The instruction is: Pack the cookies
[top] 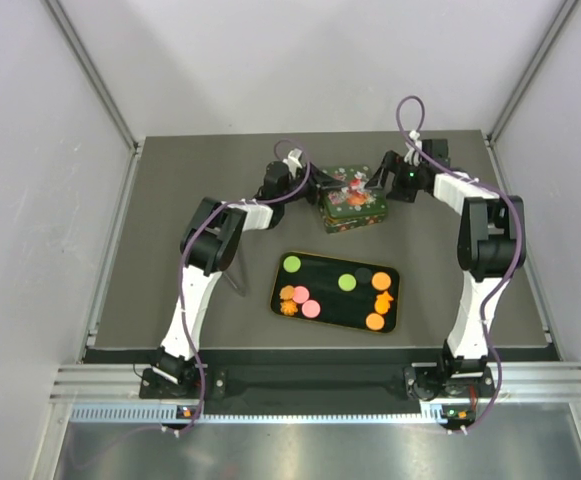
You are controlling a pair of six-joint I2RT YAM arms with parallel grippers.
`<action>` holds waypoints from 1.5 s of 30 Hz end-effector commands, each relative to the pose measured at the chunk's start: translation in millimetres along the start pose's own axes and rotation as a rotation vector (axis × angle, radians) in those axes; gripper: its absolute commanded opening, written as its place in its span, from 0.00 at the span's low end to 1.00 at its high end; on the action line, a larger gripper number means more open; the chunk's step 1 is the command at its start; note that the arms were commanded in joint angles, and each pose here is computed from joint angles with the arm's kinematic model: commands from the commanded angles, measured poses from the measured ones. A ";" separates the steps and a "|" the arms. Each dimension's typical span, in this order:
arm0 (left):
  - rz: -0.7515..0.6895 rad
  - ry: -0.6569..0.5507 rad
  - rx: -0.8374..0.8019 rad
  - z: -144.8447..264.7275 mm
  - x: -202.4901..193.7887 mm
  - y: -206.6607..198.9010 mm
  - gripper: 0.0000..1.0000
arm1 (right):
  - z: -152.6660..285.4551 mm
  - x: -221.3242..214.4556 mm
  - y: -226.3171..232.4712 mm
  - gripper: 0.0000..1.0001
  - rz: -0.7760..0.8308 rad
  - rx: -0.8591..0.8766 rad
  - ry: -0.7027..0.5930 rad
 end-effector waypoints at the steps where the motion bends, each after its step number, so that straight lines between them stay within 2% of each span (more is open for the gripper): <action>1: -0.096 -0.028 -0.085 15.6 15.2 -46.6 0.39 | -1.9 14.3 16.3 0.89 0.067 0.036 -0.030; 21: -0.103 -0.025 0.005 40.0 15.0 -37.8 0.33 | -19.6 0.6 33.8 0.91 0.123 0.073 0.022; 30: -0.102 -0.035 0.026 53.4 12.8 -30.5 0.41 | -36.2 -17.6 54.9 0.95 0.172 0.132 0.080; 38: -0.120 -0.037 0.060 64.3 12.9 -28.2 0.46 | -42.0 -24.3 57.9 0.91 0.186 0.136 0.095; 41: -0.125 -0.037 0.088 68.8 12.4 -25.4 0.44 | -42.5 -24.9 58.2 0.87 0.186 0.136 0.097; 43: -0.127 -0.034 0.106 71.6 10.9 -23.4 0.35 | -44.3 -26.2 58.4 0.87 0.187 0.136 0.101; 45: -0.124 -0.036 0.109 74.2 11.4 -22.4 0.31 | -43.9 -25.9 58.9 0.87 0.188 0.137 0.099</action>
Point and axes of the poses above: each gripper's point midway between its finger pads, its own z axis back along the fingers, its own y axis along the line the jaws close on, x = y × z, the point moved 4 cm from there along z, back along the fingers, and after that the axes turned 7 degrees about -z, right-handed, at the moved point
